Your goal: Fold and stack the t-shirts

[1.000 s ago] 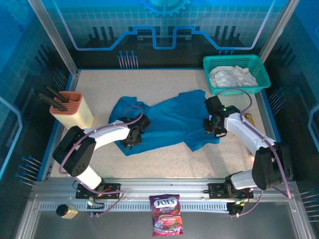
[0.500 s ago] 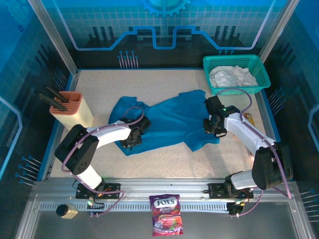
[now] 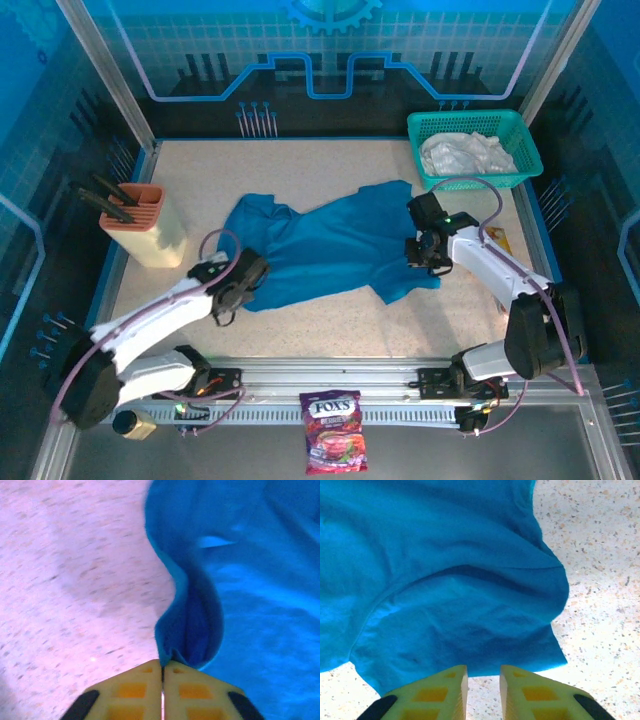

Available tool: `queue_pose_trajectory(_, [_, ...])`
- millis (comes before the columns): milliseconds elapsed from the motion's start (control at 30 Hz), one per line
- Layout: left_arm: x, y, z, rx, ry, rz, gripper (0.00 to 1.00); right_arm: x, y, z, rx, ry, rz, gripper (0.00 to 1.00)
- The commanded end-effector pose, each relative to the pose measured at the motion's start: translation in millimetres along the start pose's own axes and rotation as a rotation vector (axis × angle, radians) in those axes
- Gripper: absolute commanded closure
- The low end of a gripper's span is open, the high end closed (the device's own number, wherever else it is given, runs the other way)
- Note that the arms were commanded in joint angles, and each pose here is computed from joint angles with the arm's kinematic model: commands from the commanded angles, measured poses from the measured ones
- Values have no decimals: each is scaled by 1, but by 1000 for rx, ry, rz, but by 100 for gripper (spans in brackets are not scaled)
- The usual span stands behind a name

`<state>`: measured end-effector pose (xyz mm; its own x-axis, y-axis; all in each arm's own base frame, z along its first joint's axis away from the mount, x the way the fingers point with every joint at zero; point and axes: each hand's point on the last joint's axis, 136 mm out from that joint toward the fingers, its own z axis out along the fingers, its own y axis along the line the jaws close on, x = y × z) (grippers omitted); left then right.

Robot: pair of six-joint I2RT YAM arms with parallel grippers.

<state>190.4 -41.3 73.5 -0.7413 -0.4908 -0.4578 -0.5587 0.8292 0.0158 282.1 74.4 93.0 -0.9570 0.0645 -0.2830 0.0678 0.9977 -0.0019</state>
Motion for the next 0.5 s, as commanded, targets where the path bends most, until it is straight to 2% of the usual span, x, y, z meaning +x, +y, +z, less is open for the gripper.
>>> queue_pose_trajectory(0, [12, 52, -1, -91, -31, -123, 63, 6, 10, 10, -28, 28, 0, 69])
queue_pose_trajectory(67, [13, 58, -3, -62, -45, -165, 44, 8, 10, 14, -23, 35, 10, 65])
queue_pose_trajectory(167, [6, 60, -11, -30, -76, -191, 31, 10, 6, 21, 2, 42, 29, 63])
queue_pose_trajectory(333, [-17, 37, -25, -28, -108, -109, 22, 14, -10, 32, 44, 42, 79, 60])
queue_pose_trajectory(467, [-30, -2, -22, -13, -99, -13, 20, 10, -29, 39, 84, 38, 122, 49])
